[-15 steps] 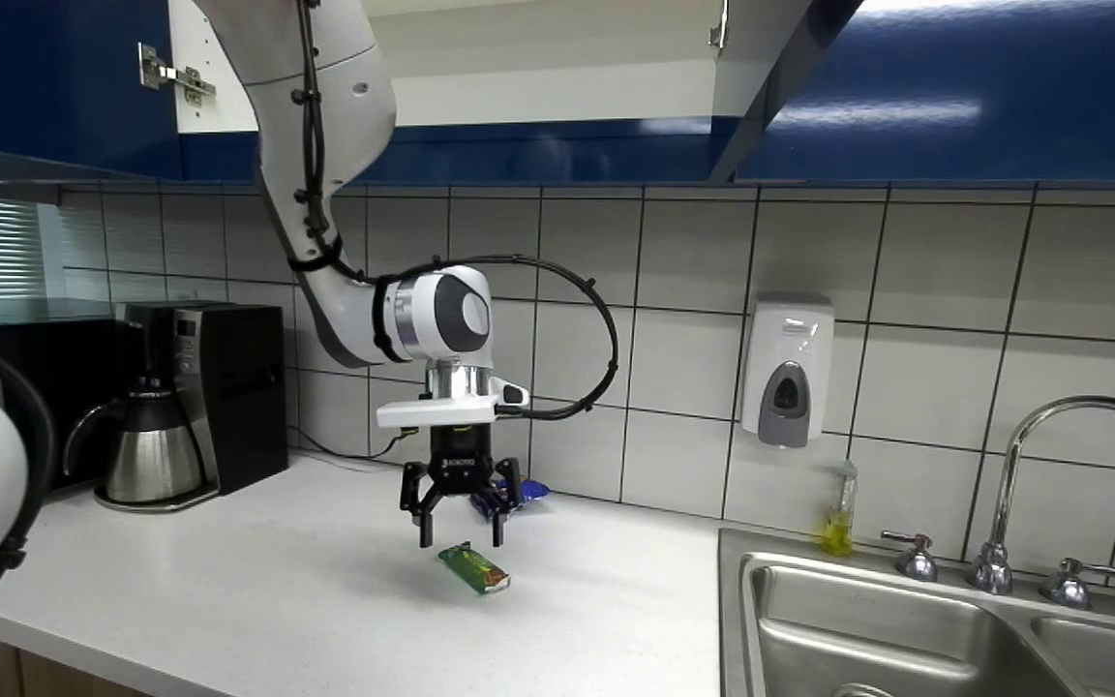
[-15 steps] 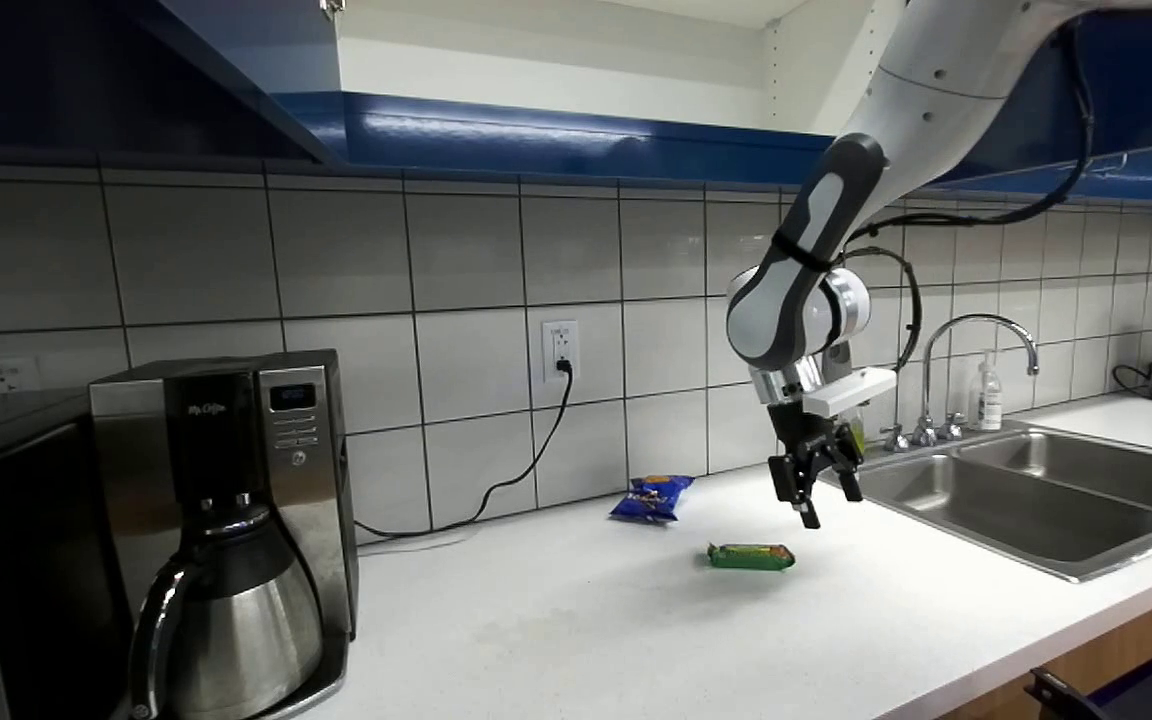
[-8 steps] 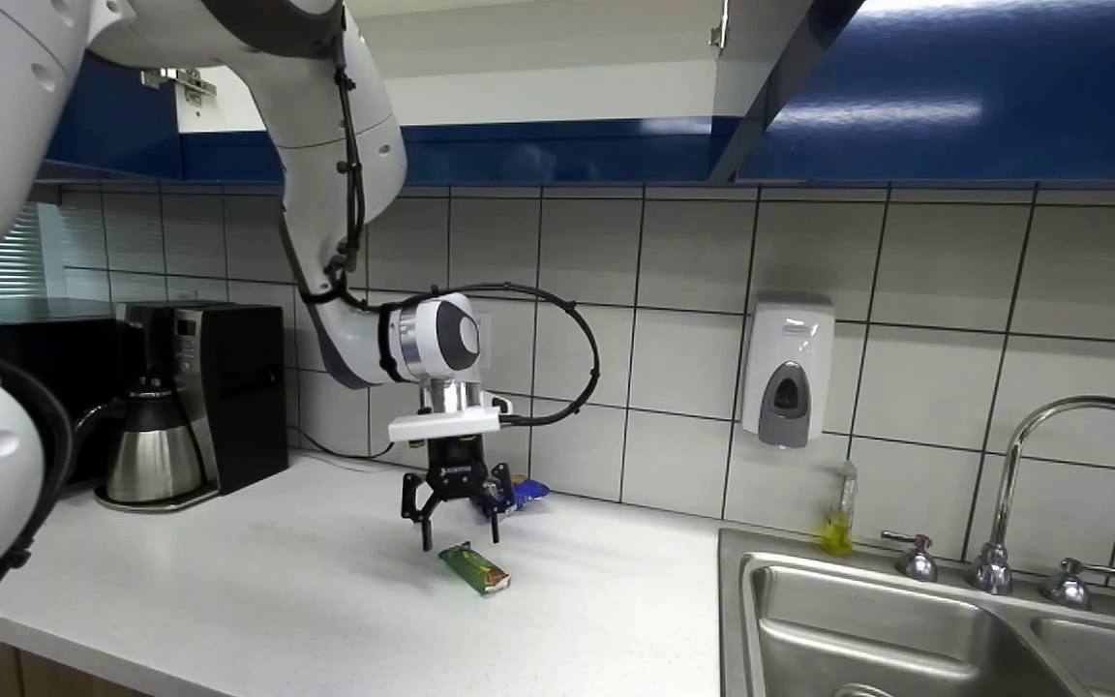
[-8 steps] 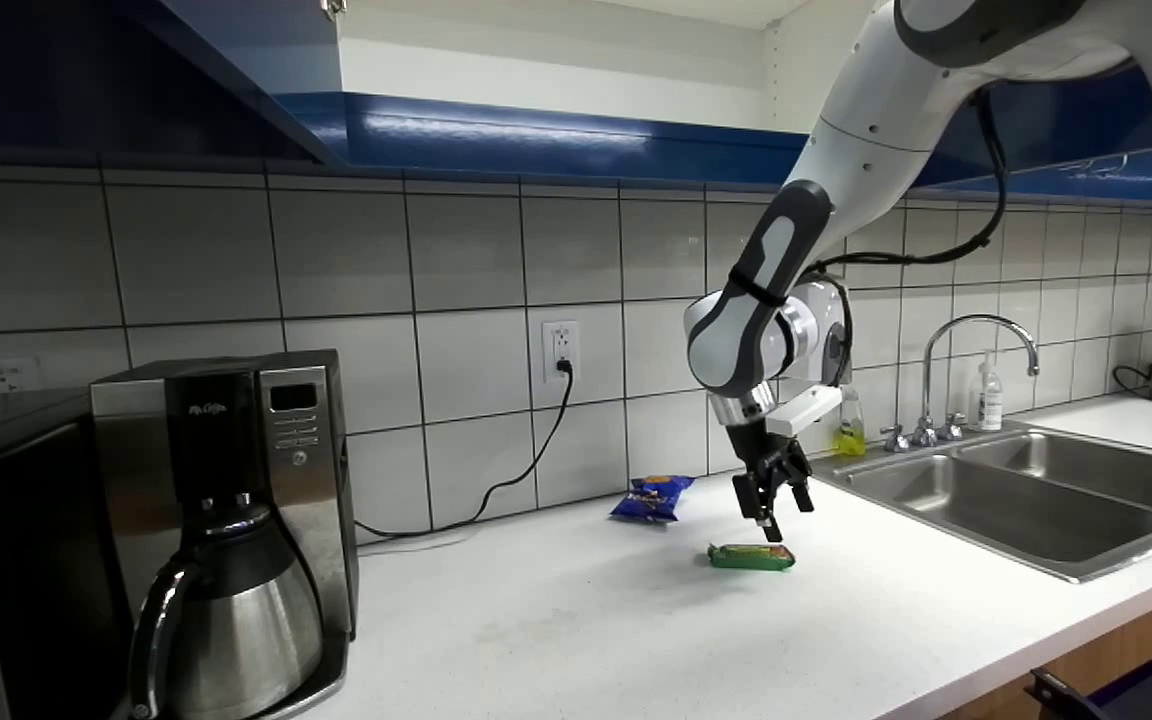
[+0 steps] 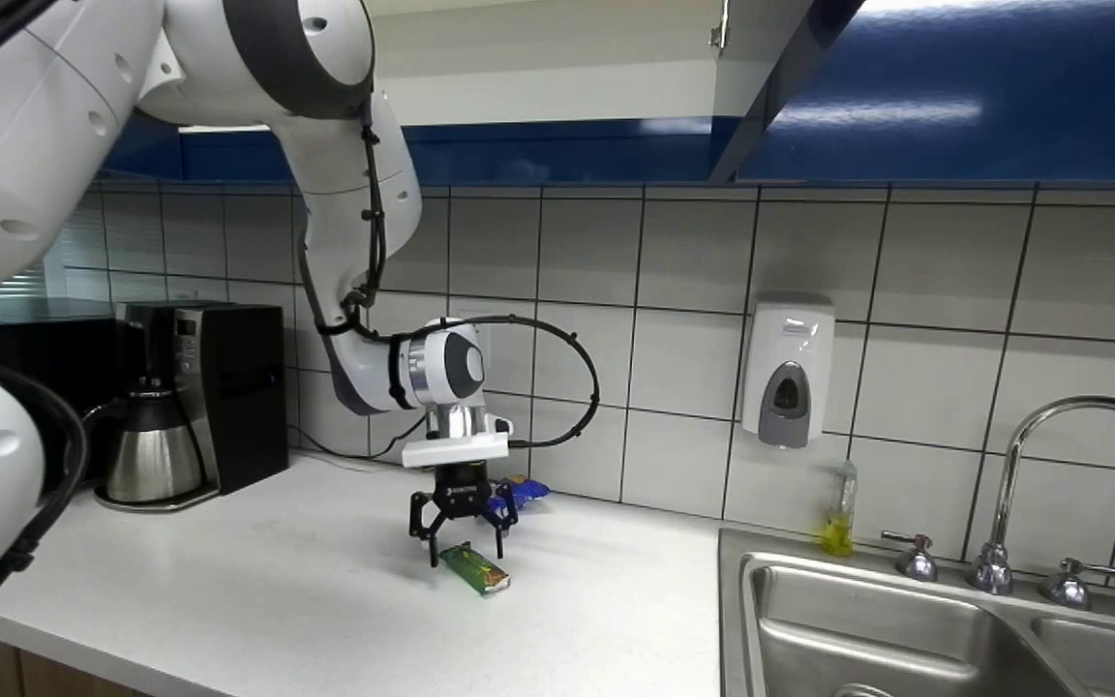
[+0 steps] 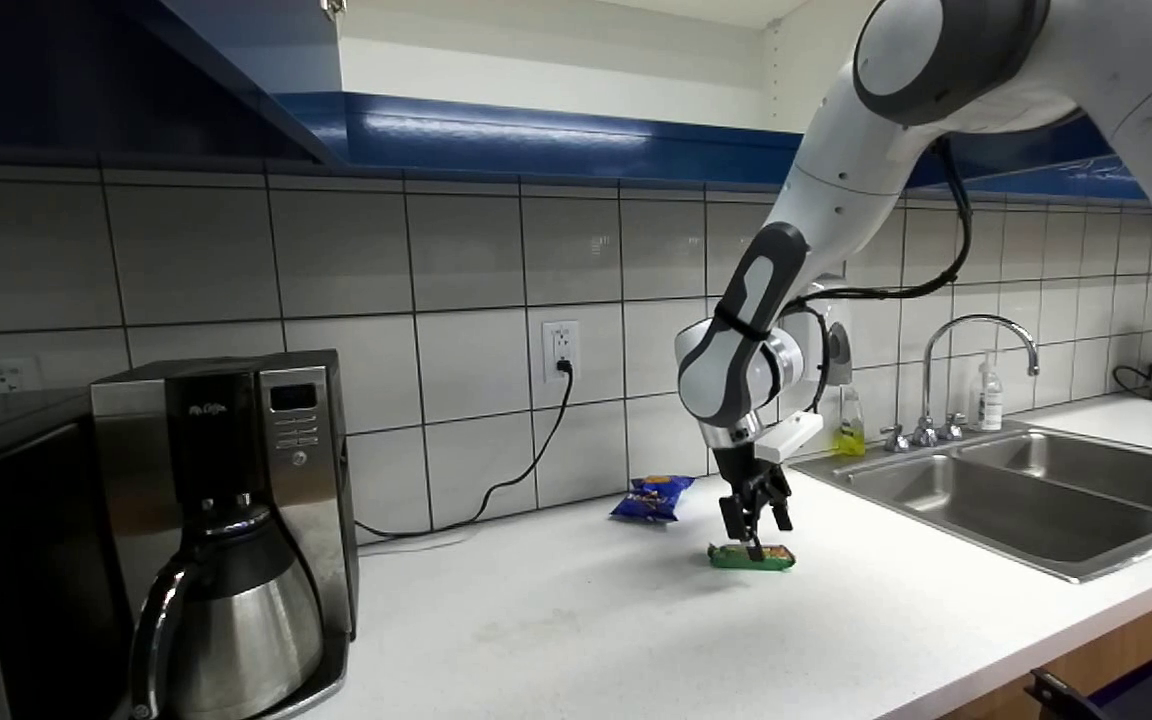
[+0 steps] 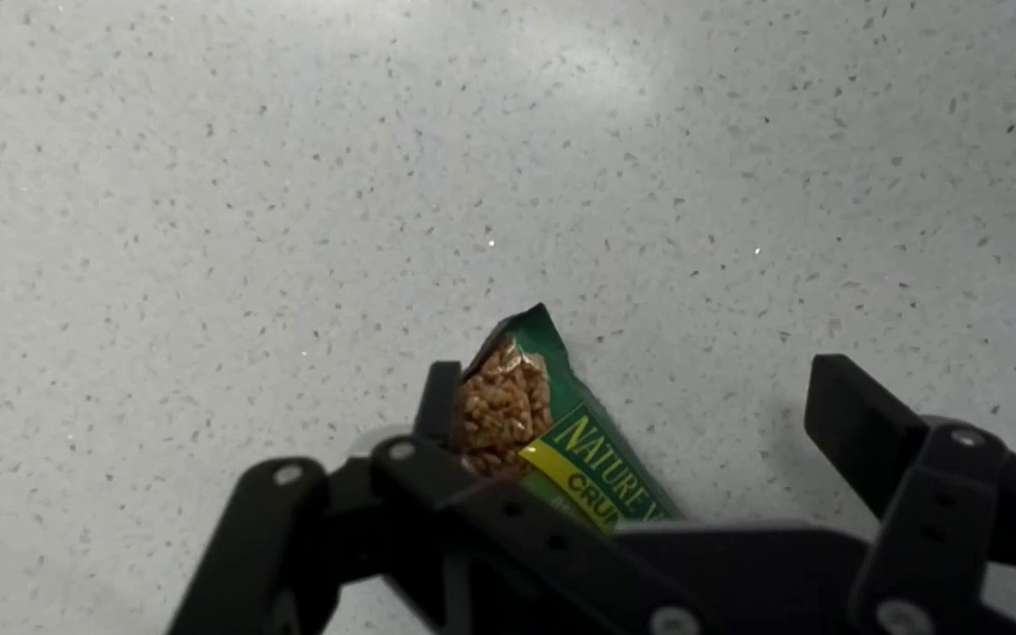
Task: Put the green packet in the open upper cabinet.
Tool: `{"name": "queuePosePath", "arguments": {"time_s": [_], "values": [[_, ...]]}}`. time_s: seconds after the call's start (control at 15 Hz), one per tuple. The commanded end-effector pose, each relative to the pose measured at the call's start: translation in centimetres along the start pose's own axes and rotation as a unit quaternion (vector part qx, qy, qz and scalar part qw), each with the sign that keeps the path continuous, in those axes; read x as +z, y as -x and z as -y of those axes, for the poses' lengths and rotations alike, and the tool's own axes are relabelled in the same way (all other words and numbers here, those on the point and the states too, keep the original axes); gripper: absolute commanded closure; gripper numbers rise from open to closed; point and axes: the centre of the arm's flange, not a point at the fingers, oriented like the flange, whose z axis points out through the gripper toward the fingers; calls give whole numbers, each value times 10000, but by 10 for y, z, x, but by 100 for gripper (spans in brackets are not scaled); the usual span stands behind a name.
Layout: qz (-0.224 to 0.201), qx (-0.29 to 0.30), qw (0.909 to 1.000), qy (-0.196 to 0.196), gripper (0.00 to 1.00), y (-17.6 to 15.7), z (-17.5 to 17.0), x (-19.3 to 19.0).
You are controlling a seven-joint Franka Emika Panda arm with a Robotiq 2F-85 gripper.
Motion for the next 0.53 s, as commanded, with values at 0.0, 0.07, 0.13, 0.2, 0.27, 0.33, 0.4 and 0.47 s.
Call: {"name": "queuePosePath", "arguments": {"time_s": [0.0,0.07,0.13,0.2,0.27,0.33,0.4,0.47], "values": [[-206,-310,9993,82,0,-19,-13,7],[-253,-401,9988,77,0,-22,-13,8],[-297,-488,9983,68,0,-26,-13,9],[-346,-595,9976,82,0,-30,-14,10],[-383,-757,9964,90,0,-33,-14,10],[-405,-928,9948,101,0,-36,-14,11],[-398,-1031,9938,144,0,-39,-13,12],[-400,-1167,9922,162,0,-41,-12,14]]}}
